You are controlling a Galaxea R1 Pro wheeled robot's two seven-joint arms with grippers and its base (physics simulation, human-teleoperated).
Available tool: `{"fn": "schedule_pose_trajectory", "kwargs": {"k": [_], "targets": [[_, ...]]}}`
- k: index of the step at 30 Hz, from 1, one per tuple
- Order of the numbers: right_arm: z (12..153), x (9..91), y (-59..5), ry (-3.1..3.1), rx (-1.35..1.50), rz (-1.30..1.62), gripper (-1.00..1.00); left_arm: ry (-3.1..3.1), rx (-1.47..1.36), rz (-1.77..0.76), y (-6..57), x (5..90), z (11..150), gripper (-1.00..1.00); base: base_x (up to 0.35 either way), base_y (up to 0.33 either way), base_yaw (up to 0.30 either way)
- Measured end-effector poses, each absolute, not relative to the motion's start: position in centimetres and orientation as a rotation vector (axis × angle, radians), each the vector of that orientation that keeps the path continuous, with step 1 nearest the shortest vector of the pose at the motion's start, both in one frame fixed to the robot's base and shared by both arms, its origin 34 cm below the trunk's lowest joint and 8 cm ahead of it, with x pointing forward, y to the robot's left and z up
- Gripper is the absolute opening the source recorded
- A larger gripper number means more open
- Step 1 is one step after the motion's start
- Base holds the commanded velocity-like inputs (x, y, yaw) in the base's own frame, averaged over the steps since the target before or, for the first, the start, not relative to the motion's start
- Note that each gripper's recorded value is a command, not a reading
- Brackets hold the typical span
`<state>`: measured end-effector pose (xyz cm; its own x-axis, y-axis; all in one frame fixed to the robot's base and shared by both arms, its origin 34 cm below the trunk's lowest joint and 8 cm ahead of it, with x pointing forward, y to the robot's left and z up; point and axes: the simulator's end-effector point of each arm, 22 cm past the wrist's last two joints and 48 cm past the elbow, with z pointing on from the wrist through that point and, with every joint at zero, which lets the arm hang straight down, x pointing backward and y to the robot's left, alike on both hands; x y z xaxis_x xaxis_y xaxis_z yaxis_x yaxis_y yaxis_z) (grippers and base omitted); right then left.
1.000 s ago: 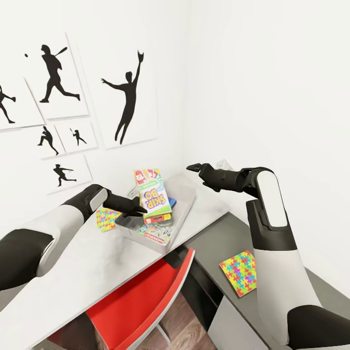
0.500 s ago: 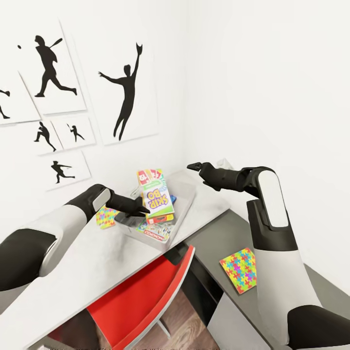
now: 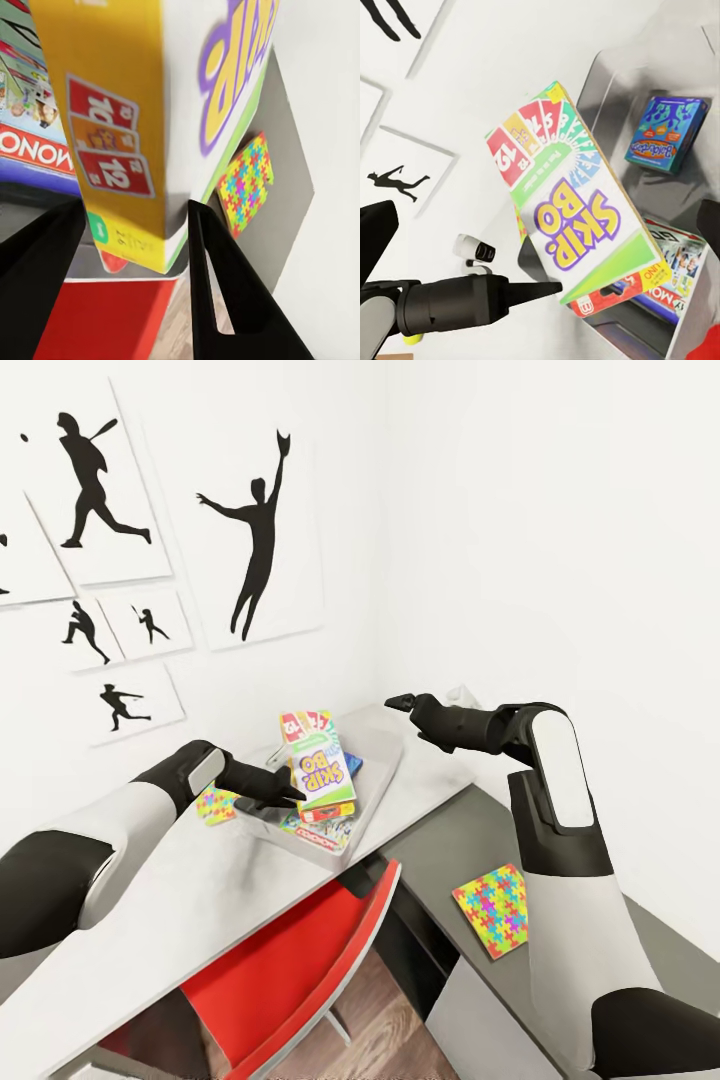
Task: Put all the toys in the child's room - the three board games (two on the bed and one on the table), the two jigsaw puzzles on the table, and the tennis ball on the table - inside the toy box on the table in the child's room.
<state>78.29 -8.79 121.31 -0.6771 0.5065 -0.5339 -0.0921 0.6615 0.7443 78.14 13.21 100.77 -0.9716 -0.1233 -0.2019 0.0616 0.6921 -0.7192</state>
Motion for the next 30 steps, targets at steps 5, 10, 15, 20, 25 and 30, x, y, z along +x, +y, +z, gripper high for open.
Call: {"fn": "schedule_pose_trajectory", "kwargs": {"k": [5,10,15,20,25,30], "targets": [[120.9,78.4,-8.8,2.115,0.322,1.001,1.0,2.674,-0.055,-1.147,13.2,78.2,100.2,-1.0,0.0,0.0,0.0],[120.3,78.6,-8.8,2.122,0.33,1.001,1.0,2.679,-0.057,-1.148,13.2,78.2,99.7,-1.0,0.0,0.0,0.0],[119.9,78.5,-8.8,2.127,0.334,1.002,1.0,2.678,-0.058,-1.149,13.2,78.3,99.6,-1.0,0.0,0.0,0.0],[119.8,78.5,-8.8,2.129,0.335,1.002,1.0,2.677,-0.057,-1.148,13.2,78.3,99.7,-1.0,0.0,0.0,0.0],[119.6,78.4,-8.8,2.133,0.336,1.003,1.0,2.674,-0.057,-1.149,13.2,78.4,99.7,1.0,0.0,0.0,0.0],[119.6,78.4,-8.8,2.133,0.337,1.004,1.0,2.672,-0.055,-1.149,13.2,78.4,99.8,1.0,0.0,0.0,0.0]]}}
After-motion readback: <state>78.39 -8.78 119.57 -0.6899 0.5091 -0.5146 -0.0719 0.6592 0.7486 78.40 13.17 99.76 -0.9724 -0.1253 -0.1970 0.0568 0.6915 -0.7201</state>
